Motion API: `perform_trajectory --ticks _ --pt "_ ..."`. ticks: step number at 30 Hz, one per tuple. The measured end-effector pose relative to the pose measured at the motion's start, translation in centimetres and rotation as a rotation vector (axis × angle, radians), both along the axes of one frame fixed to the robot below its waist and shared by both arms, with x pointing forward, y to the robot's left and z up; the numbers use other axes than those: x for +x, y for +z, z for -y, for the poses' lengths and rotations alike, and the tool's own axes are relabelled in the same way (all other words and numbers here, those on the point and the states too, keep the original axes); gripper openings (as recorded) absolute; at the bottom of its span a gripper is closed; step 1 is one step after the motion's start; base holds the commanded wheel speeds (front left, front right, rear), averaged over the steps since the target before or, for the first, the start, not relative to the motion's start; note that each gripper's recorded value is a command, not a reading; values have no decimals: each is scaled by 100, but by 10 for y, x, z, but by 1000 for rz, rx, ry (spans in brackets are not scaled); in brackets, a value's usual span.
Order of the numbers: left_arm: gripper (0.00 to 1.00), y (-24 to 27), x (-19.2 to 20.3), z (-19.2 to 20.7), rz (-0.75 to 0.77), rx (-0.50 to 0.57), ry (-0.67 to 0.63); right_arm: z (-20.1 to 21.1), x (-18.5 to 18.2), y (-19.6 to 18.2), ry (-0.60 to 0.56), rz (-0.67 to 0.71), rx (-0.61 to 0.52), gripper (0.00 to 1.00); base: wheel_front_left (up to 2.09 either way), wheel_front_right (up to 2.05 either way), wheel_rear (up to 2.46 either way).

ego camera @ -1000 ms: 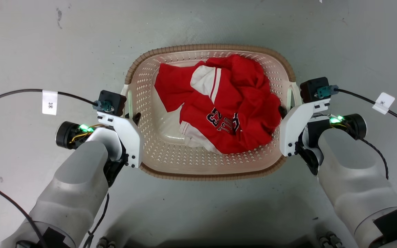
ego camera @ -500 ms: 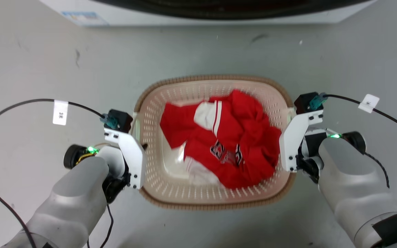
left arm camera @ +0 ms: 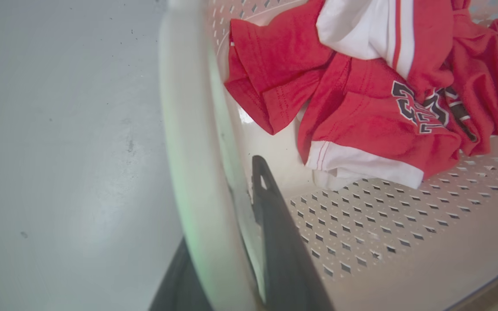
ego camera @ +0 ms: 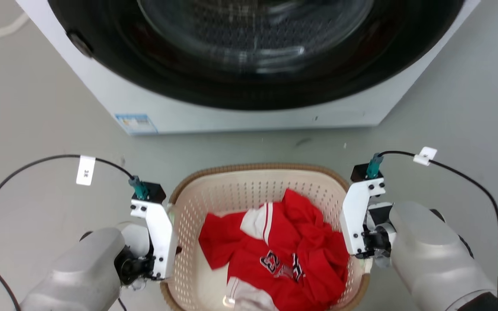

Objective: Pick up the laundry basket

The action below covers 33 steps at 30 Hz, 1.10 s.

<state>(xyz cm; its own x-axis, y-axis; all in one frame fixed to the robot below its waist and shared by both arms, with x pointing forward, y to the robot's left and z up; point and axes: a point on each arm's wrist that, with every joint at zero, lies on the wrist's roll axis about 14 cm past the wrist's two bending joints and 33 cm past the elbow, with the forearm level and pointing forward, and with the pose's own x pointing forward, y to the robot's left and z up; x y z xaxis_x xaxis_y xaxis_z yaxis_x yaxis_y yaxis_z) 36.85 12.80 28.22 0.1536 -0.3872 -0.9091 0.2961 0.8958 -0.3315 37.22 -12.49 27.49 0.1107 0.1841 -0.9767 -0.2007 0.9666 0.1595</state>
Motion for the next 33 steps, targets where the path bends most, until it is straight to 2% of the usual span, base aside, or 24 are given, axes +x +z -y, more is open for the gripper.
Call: perform_trajectory --ticks 6,14,23,33 --pt "0 36 -10 -1 23 -4 -18 -2 -11 37 7 25 7 0 0 0 0" --pt "0 70 -27 -5 54 -1 -27 -5 -29 69 15 66 16 0 0 0 0" --pt "0 88 -43 -7 61 23 -65 -5 -44 84 26 95 12 0 0 0 0" --pt "0 89 -56 -8 37 19 -47 -7 -51 90 40 94 9 0 0 0 0"
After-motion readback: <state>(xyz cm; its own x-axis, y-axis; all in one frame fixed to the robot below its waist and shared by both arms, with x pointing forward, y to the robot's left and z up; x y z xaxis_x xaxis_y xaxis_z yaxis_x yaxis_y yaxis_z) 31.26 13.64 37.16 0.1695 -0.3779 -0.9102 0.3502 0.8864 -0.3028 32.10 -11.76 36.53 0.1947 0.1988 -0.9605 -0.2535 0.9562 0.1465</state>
